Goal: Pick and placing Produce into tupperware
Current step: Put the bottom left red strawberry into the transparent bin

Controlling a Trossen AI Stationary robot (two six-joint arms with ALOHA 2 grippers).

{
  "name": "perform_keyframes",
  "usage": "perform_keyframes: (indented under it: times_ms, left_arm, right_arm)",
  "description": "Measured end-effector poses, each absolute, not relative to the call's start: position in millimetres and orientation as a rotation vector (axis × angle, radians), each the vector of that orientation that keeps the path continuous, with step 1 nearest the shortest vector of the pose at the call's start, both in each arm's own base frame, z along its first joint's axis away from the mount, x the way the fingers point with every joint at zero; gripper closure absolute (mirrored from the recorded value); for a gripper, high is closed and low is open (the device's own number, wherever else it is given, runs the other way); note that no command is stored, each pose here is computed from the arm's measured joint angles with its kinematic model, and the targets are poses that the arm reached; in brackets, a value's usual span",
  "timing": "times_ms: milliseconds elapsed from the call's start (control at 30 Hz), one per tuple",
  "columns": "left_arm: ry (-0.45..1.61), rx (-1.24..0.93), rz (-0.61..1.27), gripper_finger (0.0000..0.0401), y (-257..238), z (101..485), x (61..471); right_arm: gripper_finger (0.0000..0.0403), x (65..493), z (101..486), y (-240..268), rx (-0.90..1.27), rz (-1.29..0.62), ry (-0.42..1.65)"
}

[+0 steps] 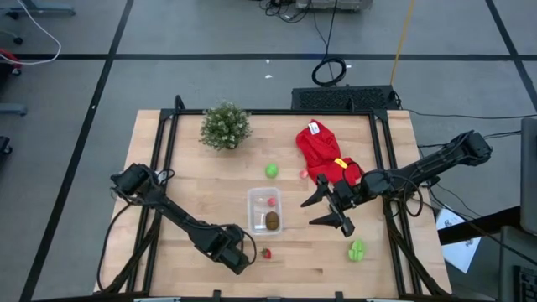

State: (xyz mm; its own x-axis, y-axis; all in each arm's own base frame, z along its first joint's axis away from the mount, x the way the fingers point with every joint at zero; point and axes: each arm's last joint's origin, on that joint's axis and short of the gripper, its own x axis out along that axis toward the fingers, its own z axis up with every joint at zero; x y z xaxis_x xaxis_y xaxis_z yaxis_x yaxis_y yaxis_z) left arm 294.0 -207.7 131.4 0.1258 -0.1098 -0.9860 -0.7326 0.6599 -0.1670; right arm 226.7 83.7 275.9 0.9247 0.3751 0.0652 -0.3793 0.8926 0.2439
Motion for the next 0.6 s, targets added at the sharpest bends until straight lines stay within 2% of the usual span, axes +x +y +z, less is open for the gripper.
perform_keyframes:
  times_ms: [367,600]
  left_arm:
    - [1.357,-0.765,0.498,0.0203,-206,142,294]
    - [1.350,-0.759,0.505,0.0258,-205,142,294]
  right_arm:
    - [0.0161,227,277,84,0.255,0.392,-0.025]
    - [0.0161,227,277,84,0.255,0.391,-0.025]
